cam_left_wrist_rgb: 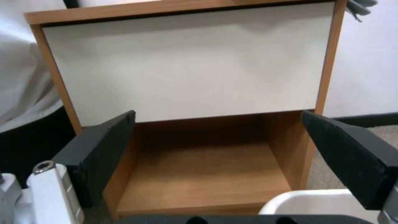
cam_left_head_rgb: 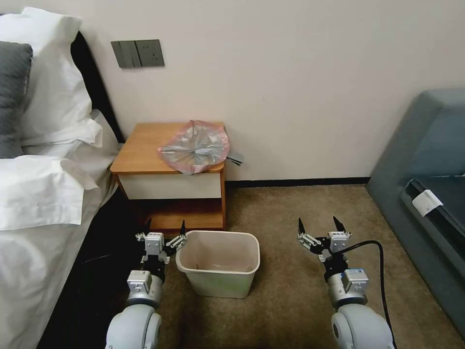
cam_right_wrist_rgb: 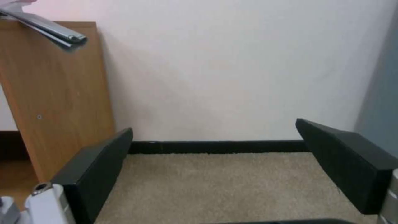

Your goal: Pick up the garbage bag from the table and place it over the trash can.

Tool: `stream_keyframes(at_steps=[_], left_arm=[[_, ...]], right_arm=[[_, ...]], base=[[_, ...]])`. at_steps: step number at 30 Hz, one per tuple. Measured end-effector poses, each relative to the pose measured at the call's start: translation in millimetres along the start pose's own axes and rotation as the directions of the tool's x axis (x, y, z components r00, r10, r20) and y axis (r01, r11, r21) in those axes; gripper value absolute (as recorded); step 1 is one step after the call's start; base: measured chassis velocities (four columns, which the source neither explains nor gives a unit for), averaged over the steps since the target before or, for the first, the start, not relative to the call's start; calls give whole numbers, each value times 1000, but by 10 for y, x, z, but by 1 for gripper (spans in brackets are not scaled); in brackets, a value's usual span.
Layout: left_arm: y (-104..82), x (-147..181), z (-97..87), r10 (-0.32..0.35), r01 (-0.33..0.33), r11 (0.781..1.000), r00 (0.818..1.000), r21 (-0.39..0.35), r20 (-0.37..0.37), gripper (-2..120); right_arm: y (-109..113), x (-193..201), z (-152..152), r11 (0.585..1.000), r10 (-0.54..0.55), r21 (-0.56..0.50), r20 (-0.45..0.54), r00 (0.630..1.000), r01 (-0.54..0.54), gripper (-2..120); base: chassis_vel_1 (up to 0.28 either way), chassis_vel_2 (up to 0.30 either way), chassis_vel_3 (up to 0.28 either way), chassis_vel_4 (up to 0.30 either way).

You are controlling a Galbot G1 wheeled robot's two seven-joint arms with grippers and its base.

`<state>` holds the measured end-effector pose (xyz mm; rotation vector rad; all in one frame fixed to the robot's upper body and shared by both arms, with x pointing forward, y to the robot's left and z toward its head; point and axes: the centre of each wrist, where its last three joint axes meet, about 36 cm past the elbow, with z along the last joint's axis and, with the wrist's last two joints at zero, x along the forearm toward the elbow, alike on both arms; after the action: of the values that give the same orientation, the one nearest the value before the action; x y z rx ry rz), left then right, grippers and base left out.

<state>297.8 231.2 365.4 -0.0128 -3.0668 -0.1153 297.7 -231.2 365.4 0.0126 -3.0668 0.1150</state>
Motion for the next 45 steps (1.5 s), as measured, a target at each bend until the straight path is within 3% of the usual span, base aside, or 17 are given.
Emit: stream_keyframes(at_steps=[29,33,34,36,45], left_arm=[[0,0,0,0,0,1000,1000,0,0,99],[22,-2,-8,4,-4,1000,1000,13,8,99],[32,-2,-13,5,-5,1000,1000,18,12,99],[120,-18,-81,16,-21,997,998,76,65,97],[288,-48,-223,34,-64,979,987,194,157,98]], right_arm=[[-1,0,0,1000,0,0,0,1000,0,100],[-107,19,-42,1000,-7,27,44,999,5,100],[-165,28,-69,999,-9,41,67,998,6,100],[-473,73,-275,992,-41,123,209,977,15,100],[-395,185,-348,993,-81,105,206,975,60,100]], base=[[0,0,0,0],[0,0,0,0],[0,0,0,0],[0,0,0,0],[0,0,0,0]])
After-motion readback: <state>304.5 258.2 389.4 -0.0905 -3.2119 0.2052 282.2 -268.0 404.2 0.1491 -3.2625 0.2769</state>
